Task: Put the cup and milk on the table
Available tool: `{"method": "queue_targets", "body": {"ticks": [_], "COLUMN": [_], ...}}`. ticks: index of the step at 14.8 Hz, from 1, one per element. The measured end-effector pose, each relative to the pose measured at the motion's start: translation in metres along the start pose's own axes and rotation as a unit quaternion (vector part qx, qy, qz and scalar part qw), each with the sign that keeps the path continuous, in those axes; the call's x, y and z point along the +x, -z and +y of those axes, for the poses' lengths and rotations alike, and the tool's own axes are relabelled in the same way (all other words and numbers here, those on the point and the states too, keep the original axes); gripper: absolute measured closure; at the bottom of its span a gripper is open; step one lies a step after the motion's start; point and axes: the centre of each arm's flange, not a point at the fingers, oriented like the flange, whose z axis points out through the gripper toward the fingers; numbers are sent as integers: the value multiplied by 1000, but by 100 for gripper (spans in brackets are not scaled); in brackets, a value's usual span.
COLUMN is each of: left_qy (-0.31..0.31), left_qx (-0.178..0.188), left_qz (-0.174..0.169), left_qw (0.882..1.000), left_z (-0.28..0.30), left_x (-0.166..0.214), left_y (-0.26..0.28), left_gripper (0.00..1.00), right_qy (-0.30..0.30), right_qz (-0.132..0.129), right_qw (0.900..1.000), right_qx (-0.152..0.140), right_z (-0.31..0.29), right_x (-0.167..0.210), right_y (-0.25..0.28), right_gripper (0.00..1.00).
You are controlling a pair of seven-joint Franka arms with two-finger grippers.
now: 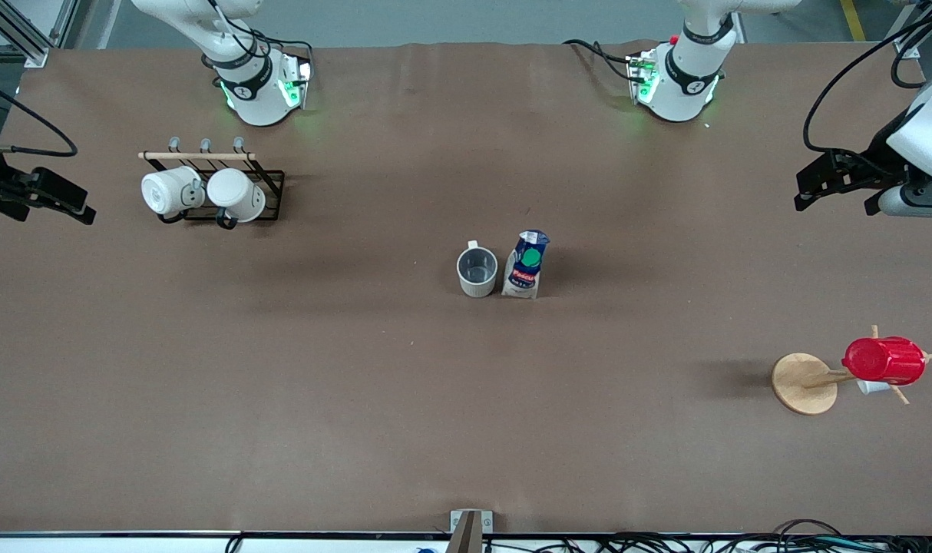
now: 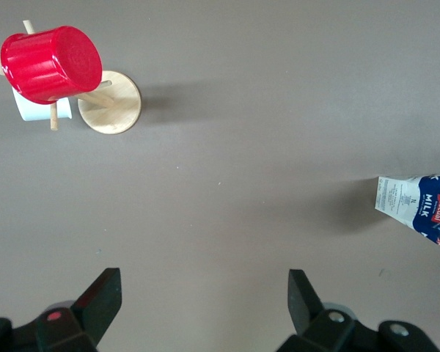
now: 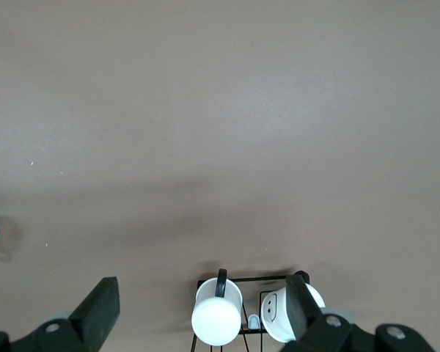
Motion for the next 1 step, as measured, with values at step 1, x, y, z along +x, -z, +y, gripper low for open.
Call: {"method": "queue_targets", "body": {"ticks": [1], "left_qy": [0], "left_qx": [0], "left_qz": [0], "left_qw": [1000], "left_z": [0], "left_x": [0], "left_y": [0], "left_gripper": [0], "right_qy": [0], "right_qz": [0], "right_qw": [1000], "right_qx": [0], "right_z": [0], "right_x": [0], "right_y": [0], "right_gripper": [0]}}
